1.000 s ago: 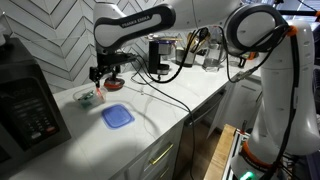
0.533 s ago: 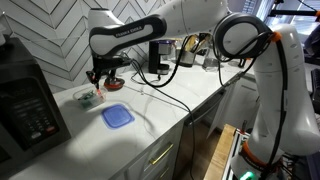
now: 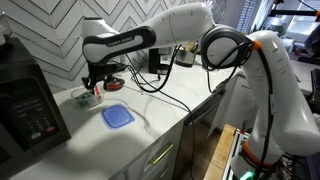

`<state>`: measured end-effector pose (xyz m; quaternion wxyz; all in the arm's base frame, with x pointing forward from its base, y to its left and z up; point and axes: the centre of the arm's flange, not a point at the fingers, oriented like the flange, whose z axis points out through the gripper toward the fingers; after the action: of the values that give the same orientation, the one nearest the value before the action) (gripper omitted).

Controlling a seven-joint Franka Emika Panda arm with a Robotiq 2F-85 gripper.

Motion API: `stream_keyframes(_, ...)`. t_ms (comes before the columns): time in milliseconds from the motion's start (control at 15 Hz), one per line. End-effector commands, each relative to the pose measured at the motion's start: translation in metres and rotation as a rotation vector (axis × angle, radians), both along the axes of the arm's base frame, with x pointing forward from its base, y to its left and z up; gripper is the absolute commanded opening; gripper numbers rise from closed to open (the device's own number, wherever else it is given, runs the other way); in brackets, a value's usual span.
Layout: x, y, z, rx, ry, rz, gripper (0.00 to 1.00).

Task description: Shift the clear object from the lunchbox to the bowl

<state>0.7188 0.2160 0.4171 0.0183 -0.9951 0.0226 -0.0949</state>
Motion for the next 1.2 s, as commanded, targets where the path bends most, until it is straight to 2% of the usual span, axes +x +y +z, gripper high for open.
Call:
stream_keyframes(0,0.017,0.008,-0.008,0.009,0.045,-0.004,0.47)
stream_keyframes(67,0.018,0.008,-0.009,0.010,0.054,-0.003,0.36)
stream_keyframes(133,0.019,0.009,-0.011,0.012,0.064,0.001,0.36)
stream_keyframes(333,0.022,0.012,-0.016,0.014,0.084,0.004,0.12)
stream_keyframes(533,0.019,0.017,-0.003,0.004,0.048,0.011,0.21)
stream_keyframes(667,0.013,0.025,0.014,-0.012,0.008,0.021,0.34)
stream_keyframes(733,0.011,0.030,0.021,-0.017,-0.008,0.031,0.38)
stream_keyframes(867,0.009,0.043,0.033,-0.028,-0.033,0.069,0.38)
stream_keyframes(933,0.010,0.049,0.036,-0.032,-0.034,0.087,0.41)
stream_keyframes(1133,0.011,0.058,0.034,-0.020,-0.031,0.139,0.38)
